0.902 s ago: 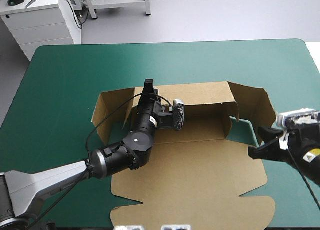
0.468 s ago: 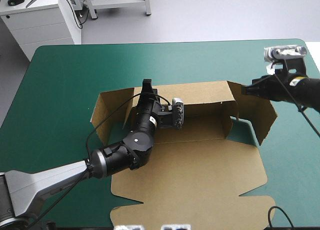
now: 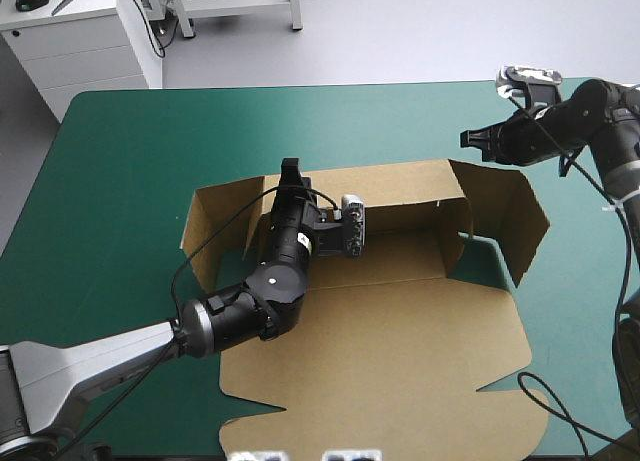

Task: Fold the box

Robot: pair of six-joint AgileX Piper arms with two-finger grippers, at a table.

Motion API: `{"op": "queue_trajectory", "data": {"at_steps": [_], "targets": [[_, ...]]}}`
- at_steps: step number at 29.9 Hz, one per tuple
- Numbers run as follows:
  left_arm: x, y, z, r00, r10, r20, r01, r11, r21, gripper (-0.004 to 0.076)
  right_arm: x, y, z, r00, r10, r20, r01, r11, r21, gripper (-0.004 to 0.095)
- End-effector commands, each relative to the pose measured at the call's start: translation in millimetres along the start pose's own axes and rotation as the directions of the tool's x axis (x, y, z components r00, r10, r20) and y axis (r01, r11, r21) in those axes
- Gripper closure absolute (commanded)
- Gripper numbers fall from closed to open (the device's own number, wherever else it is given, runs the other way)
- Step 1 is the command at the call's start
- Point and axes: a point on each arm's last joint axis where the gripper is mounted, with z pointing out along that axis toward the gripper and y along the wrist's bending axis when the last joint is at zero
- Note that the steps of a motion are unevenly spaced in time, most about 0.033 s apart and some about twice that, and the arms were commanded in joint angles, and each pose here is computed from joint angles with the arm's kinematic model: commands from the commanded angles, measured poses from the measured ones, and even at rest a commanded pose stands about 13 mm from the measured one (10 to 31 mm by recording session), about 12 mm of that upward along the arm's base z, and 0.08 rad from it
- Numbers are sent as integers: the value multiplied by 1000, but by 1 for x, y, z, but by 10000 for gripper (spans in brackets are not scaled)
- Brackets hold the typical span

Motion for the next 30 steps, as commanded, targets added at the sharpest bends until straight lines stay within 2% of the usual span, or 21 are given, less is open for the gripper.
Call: {"op": "queue_trajectory", "data": {"at_steps": [1, 9, 13, 22, 30], "targets": [[6, 24, -12, 999, -45, -6, 44, 995, -85, 731, -4, 7, -14, 1000, -11, 19, 11, 1000, -19, 925], [6, 24, -12, 999, -45, -6, 44, 995, -85, 731, 10, 10, -17, 992, -66, -112, 61, 997, -51, 926], [6, 24, -12, 999, -44, -2, 44, 995, -84, 731, 15, 17, -28, 996, -70, -56, 65, 994, -86, 926], [6, 24, -12, 999, -35, 2, 35, 996, -83, 731, 37, 22, -38, 994, -97, -59, 90, 990, -107, 926], [6, 24, -12, 999, -35, 4, 35, 996, -82, 731, 64, 24, -37, 981, -167, 96, 178, 977, -118, 926]]}}
